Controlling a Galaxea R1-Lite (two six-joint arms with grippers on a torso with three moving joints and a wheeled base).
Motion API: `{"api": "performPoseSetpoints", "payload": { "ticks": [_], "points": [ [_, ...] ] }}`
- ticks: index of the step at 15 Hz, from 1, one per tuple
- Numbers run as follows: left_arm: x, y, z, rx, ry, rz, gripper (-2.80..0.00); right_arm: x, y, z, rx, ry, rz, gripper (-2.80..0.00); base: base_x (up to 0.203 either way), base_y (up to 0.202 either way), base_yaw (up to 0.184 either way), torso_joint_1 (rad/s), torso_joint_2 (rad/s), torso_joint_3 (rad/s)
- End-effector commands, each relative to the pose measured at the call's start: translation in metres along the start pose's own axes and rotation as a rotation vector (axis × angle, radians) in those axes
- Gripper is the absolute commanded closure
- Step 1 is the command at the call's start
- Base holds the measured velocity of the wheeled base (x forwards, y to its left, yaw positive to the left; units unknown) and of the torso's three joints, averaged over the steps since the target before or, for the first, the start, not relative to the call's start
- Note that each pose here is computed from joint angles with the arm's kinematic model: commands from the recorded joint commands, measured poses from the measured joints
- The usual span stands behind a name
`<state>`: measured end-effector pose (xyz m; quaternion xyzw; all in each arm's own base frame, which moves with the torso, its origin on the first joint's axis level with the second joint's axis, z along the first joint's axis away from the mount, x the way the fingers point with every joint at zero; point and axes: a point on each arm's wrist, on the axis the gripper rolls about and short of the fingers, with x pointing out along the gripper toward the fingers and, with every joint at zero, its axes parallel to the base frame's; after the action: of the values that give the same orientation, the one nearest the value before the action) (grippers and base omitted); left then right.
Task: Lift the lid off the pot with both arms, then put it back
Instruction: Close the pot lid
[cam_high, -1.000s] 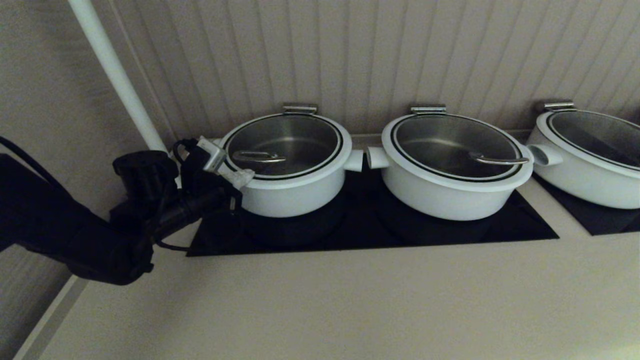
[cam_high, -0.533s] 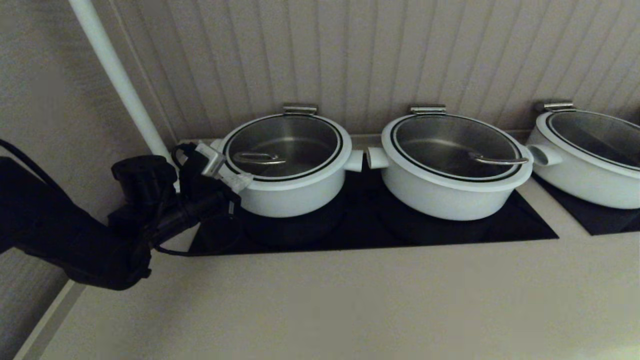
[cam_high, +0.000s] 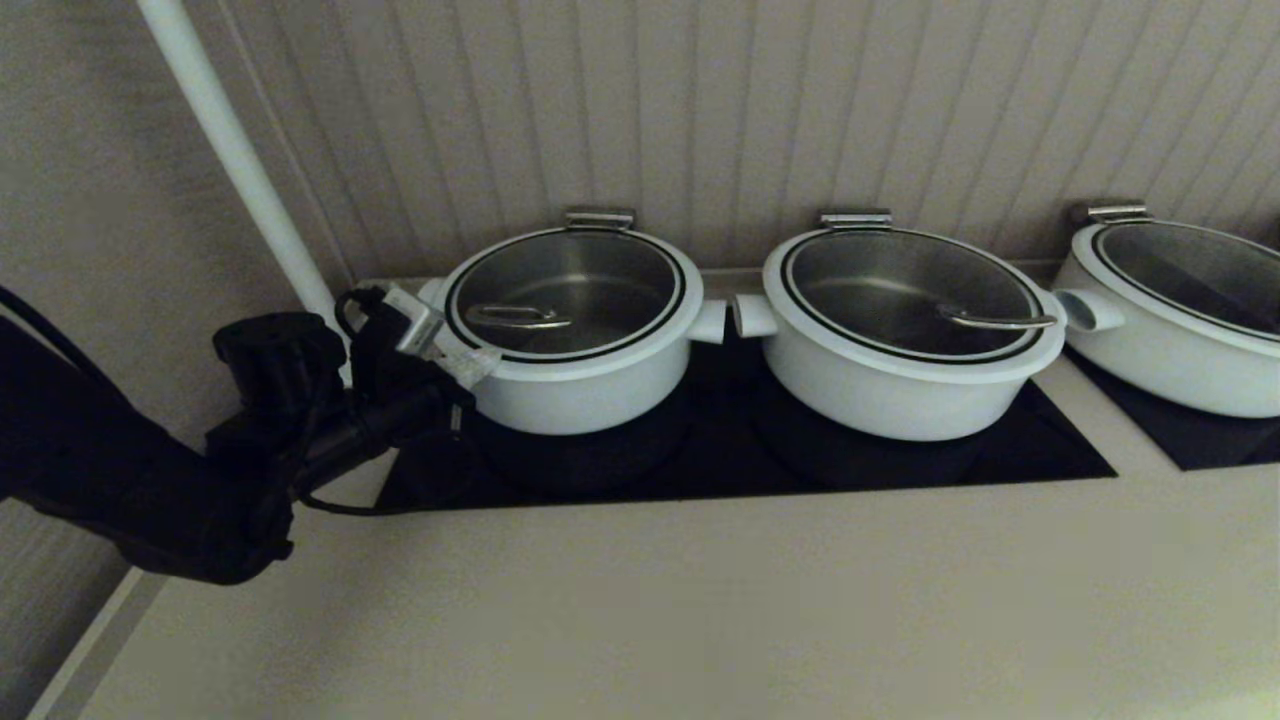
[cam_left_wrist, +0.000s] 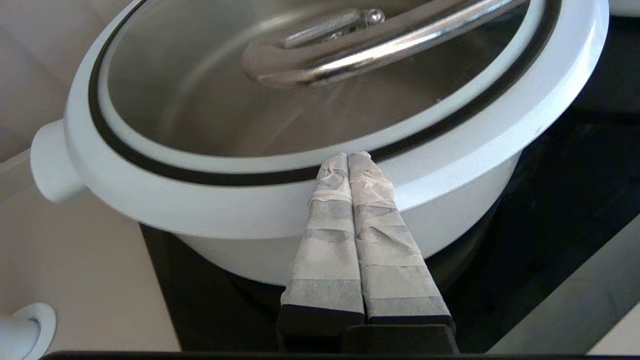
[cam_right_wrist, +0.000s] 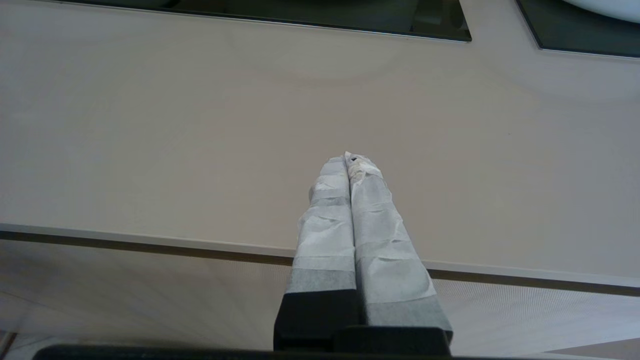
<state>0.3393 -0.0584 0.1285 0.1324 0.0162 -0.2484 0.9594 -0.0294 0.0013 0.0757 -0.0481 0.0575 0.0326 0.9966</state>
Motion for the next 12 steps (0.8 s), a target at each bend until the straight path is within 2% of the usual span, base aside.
{"api": "performPoseSetpoints", "payload": {
  "ticks": [1, 12],
  "points": [
    [-0.006, 0.0, 0.005, 0.007, -0.013, 0.004, 0.0, 0.0, 0.0, 0.0, -0.001, 0.001, 0.002, 0.0, 0.0, 0.0, 0.0, 0.0, 0.0, 0.0],
    [-0.047, 0.003, 0.028, 0.021, -0.057, 0.056, 0.0, 0.0, 0.0, 0.0, -0.001, 0.001, 0.003, 0.0, 0.0, 0.0, 0.0, 0.0, 0.0, 0.0]
  ]
}}
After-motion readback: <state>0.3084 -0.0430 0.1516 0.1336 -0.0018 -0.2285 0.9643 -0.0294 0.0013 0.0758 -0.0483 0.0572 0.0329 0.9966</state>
